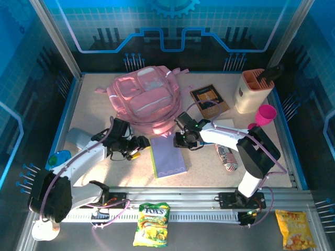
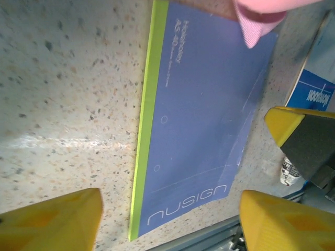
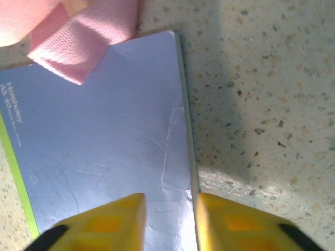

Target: Pack the student bag

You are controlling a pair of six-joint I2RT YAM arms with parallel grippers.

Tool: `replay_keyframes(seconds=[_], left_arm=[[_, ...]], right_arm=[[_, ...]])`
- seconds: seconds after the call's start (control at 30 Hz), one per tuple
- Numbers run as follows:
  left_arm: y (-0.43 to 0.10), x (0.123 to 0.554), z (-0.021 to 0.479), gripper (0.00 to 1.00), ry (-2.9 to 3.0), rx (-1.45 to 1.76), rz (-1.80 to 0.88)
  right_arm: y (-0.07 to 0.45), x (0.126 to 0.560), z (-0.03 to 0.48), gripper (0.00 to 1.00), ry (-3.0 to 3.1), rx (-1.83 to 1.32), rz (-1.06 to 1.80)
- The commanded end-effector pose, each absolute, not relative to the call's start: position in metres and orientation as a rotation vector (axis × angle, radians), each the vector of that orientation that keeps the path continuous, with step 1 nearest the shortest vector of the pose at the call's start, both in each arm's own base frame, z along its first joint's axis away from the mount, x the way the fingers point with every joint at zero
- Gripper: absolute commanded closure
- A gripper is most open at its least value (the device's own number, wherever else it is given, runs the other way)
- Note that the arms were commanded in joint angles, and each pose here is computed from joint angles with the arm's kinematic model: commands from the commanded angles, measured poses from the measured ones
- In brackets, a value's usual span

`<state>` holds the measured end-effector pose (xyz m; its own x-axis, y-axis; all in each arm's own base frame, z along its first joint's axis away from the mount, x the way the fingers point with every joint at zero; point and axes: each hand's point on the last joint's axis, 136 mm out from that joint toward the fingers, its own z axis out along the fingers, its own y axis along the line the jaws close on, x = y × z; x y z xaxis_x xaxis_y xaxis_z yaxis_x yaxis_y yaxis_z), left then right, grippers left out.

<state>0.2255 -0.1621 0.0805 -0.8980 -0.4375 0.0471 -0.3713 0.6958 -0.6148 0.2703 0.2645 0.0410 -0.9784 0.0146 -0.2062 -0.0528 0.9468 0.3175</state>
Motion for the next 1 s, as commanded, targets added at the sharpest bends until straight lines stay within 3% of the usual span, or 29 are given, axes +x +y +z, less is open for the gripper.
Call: replay_keyframes(seconds=[0.0, 0.63, 0.97], left_arm=[[-0.175, 0.234, 0.076, 0.36, 2.787, -0.692, -1.056], [-0.201, 0.236, 0.037, 0.61, 2.952, -0.685, -1.014], [-0.202, 0.236, 0.026, 0.59, 2.995, -0.687, -0.966]], right_arm=[[0.26, 0.264, 0.026, 0.73, 2.941, -0.001, 0.447], [0.25, 0.252, -0.001, 0.75, 3.02, -0.006, 0.37], [0.252, 0.249, -0.008, 0.75, 3.044, -0.001, 0.389]])
